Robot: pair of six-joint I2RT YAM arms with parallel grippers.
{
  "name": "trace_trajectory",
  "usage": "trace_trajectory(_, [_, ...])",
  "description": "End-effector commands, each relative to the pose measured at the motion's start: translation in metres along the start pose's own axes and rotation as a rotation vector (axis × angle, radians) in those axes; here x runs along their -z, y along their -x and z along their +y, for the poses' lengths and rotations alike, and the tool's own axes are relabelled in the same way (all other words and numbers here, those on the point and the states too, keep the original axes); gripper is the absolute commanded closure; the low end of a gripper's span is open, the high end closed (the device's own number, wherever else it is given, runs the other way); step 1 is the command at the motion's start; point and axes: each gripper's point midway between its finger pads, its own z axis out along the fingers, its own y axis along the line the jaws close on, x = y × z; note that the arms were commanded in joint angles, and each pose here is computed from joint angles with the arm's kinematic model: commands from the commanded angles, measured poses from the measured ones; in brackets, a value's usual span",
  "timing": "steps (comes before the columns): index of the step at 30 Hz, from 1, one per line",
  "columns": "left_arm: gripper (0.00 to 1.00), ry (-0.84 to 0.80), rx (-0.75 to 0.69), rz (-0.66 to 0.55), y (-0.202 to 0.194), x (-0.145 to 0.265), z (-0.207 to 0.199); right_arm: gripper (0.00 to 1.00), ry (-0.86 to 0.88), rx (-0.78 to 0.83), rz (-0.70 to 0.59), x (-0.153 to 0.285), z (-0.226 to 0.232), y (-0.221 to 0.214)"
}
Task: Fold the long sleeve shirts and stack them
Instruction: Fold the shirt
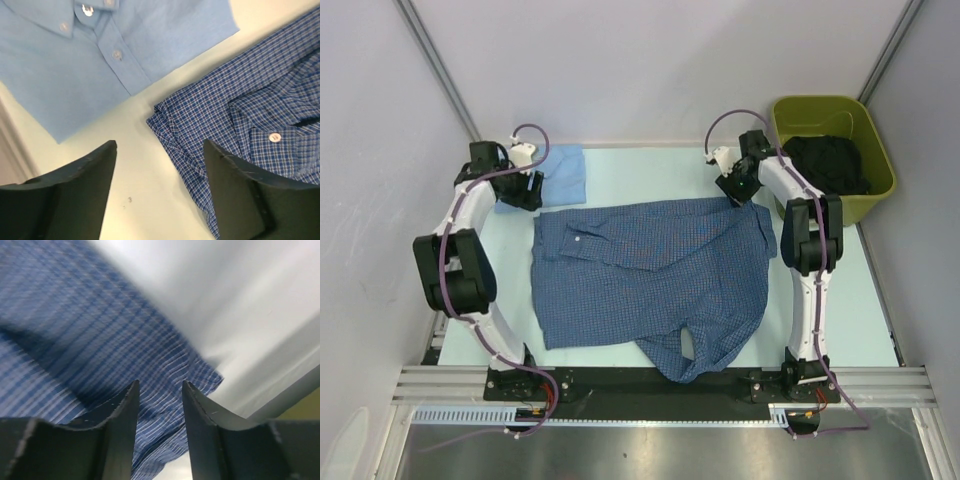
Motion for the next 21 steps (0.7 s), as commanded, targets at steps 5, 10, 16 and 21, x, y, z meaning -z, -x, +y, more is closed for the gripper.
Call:
trace_trajectory(5, [0.0,-0.139,-0.102,-0.087,0.015,0.036,-0.041,0.46,0.247,-0.091,-0.127,0.053,0.053,0.04])
trace_trajectory(10, [0.01,-0.188,-0.128,-0.091,0.008,0.044,-0.068,0.4,0.321,-0.146,-0.07,0.031,0.069,0.028])
trace_trajectory(16, [0.01,-0.191,-0.167,-0.082,0.002,0.052,-0.084,0.57,0.365,-0.199,-0.014,0.027,0.072,0.004])
trace_trajectory(21, [0.0,-0.194,-0.17,-0.071,-0.009,0.055,-0.088,0.83,0.378,-0.215,-0.009,0.052,0.077,-0.017])
